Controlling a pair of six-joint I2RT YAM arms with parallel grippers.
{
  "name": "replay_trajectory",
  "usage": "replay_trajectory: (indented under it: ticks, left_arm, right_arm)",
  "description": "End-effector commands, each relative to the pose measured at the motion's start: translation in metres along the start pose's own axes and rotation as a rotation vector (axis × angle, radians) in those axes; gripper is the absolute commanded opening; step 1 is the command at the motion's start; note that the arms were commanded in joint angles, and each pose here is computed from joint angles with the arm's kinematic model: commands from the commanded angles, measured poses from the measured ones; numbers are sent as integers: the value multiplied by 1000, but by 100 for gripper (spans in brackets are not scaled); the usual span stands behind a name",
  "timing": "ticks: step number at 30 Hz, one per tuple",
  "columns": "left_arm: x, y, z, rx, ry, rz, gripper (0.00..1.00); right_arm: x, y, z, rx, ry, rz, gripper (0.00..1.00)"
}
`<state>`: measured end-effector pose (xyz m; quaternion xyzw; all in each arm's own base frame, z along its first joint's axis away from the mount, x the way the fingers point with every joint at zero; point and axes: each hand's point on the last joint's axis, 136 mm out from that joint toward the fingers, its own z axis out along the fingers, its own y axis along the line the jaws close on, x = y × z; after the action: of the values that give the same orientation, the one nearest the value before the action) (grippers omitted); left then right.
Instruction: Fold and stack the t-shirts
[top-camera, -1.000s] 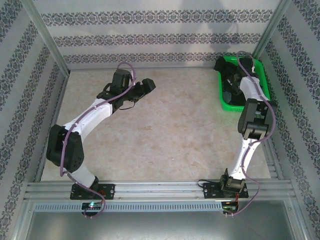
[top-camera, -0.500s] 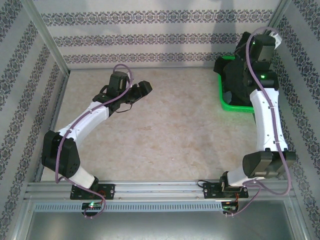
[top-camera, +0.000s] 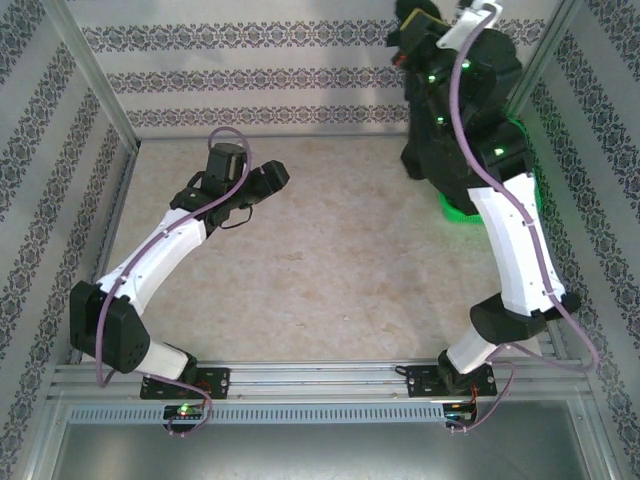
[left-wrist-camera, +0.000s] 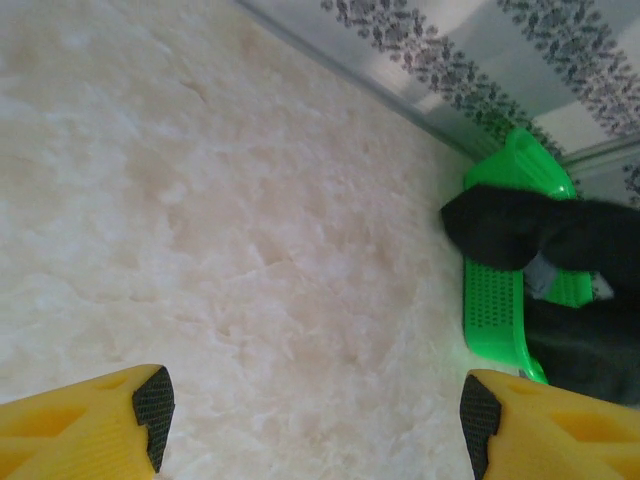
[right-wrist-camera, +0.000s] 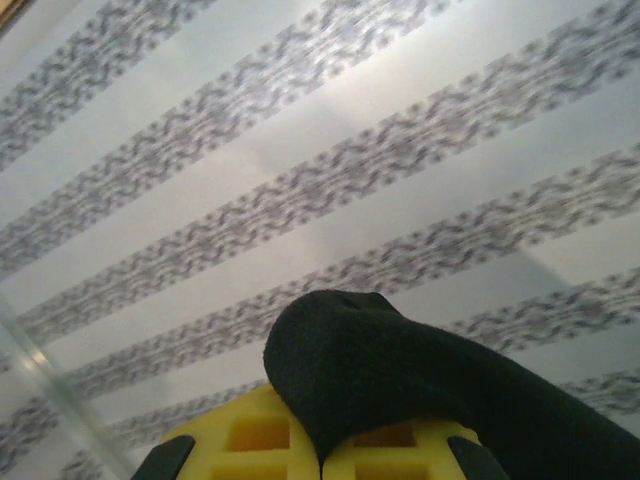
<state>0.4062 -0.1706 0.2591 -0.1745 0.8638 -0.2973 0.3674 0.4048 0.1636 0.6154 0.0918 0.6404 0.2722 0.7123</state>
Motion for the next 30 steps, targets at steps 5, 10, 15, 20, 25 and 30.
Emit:
replay_trajectory:
  ticks: [5, 10, 15, 20, 25, 30]
  left_arm:
    - [-18, 38, -42, -175, -125, -12, 76]
    - [-6, 62, -51, -240, -117, -55, 76]
    - [22, 81, -46, -263, -39, -122, 76]
    - [57, 82, -24, -207, 93, -190, 79]
    - [100, 60, 19, -173, 273, -167, 81]
    - [98, 77, 36, -273, 270, -213, 80]
  right_arm:
    - [188, 69, 54, -114, 360, 17, 0]
    - [339, 107, 52, -215, 710, 79, 3]
    - [379, 102, 39, -211, 874, 32, 61]
    - [355, 35, 40, -61, 837, -15, 64]
    - [346, -106, 9, 238, 840, 92, 59]
    - [372, -213, -48, 465, 948, 143, 58]
